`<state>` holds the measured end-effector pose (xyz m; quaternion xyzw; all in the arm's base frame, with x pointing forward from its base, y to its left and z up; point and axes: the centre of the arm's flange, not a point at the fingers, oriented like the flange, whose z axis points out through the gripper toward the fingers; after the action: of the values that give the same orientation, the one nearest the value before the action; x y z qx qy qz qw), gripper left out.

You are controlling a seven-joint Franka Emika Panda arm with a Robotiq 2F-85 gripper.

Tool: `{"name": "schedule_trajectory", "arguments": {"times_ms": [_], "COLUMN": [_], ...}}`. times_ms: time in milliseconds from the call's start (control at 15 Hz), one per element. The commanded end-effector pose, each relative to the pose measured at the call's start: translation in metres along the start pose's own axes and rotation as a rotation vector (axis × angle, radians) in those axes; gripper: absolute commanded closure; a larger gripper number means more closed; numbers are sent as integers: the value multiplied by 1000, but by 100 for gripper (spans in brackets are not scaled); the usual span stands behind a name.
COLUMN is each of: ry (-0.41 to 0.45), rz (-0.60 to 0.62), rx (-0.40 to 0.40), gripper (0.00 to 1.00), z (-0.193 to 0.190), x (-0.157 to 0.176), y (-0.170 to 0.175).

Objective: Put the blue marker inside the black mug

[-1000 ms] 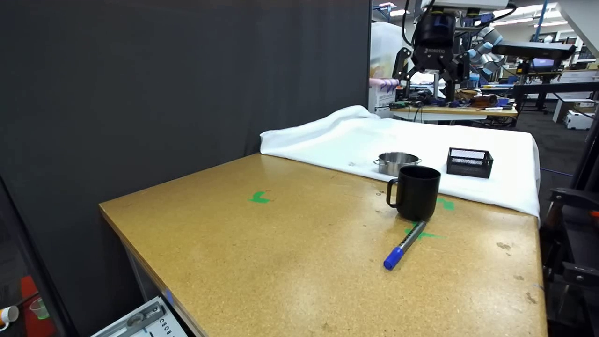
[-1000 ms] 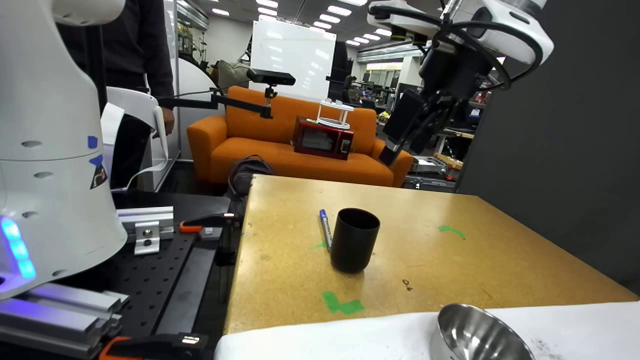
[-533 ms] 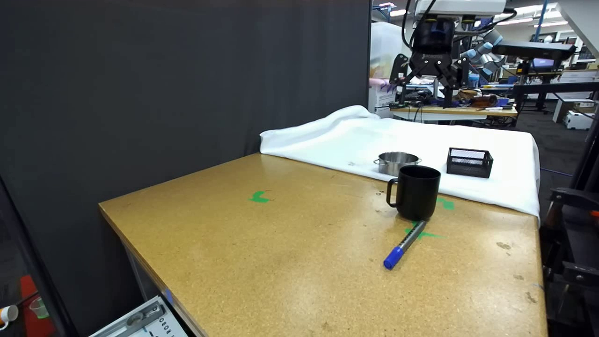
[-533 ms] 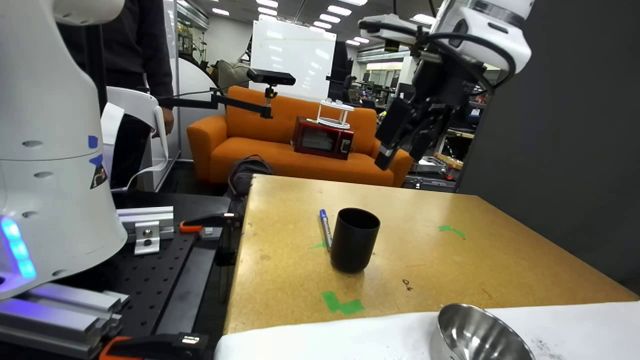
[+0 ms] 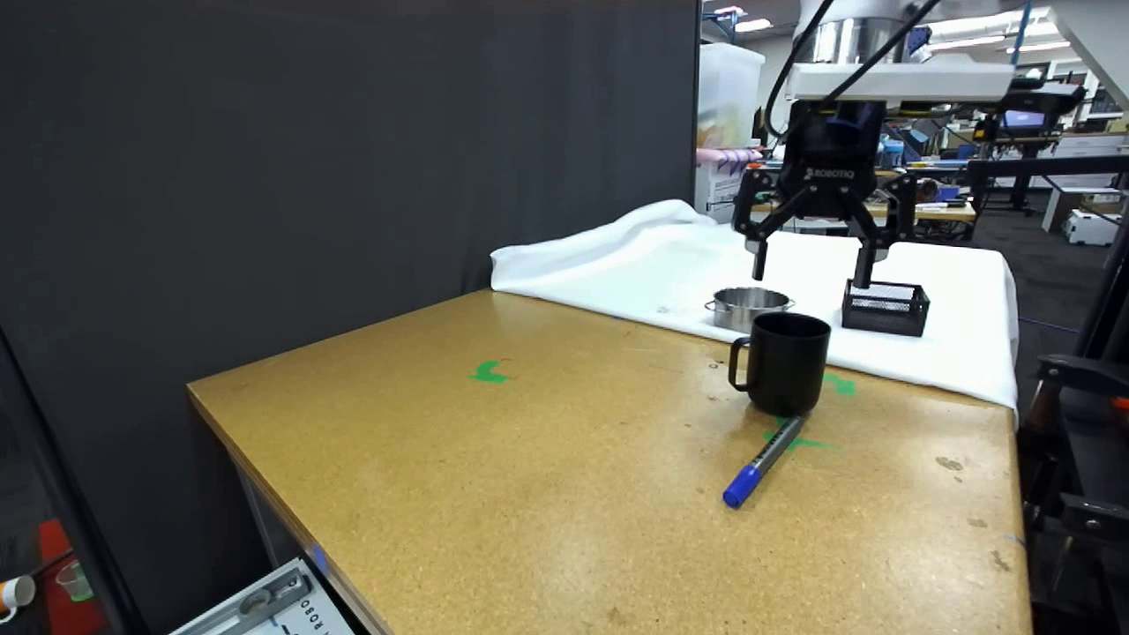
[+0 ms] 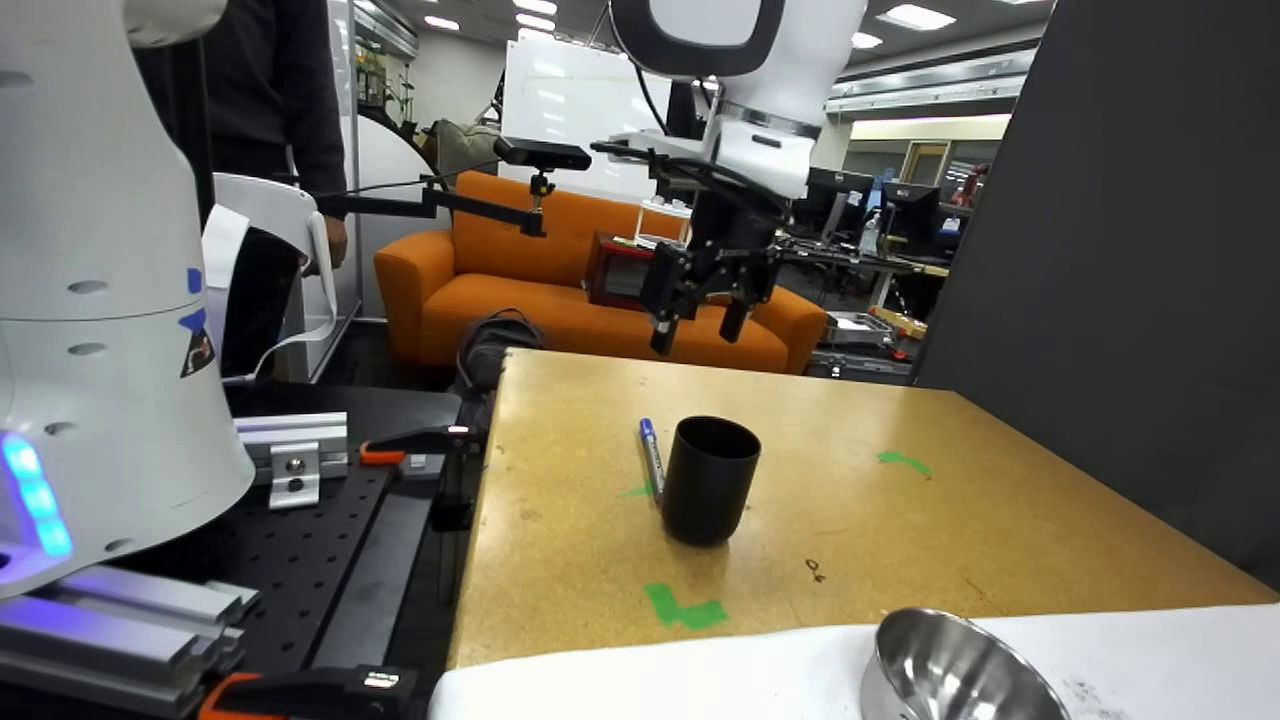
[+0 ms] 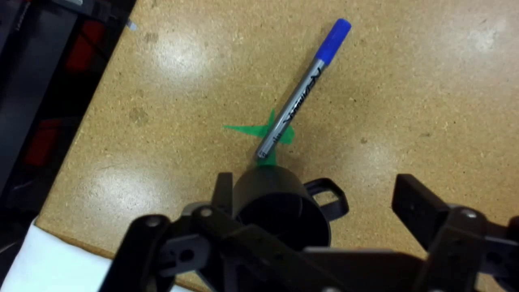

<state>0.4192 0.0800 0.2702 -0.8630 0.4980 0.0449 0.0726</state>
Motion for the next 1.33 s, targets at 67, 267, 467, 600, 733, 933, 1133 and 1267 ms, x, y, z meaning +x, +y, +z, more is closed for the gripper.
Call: {"name": "schedule_trajectory", "arguments": {"times_ms": [67,267,467,600,733,933,1133,1267], "ry": [71,76,61,41,24,12,11,11], "rz": [21,30,27,23,20,27,63,98], "rx": [38,88,57,-12,-51,-54,-23,0], "gripper": [0,0,0,0,0,0,0,0], "z": [12,22,48,78,100,120,123,122], "x": [-28,-29,-28,-29,-30,-29,-22,-13], "y": [-7,-18,-29,-35,-39,-48,-58,-59]}}
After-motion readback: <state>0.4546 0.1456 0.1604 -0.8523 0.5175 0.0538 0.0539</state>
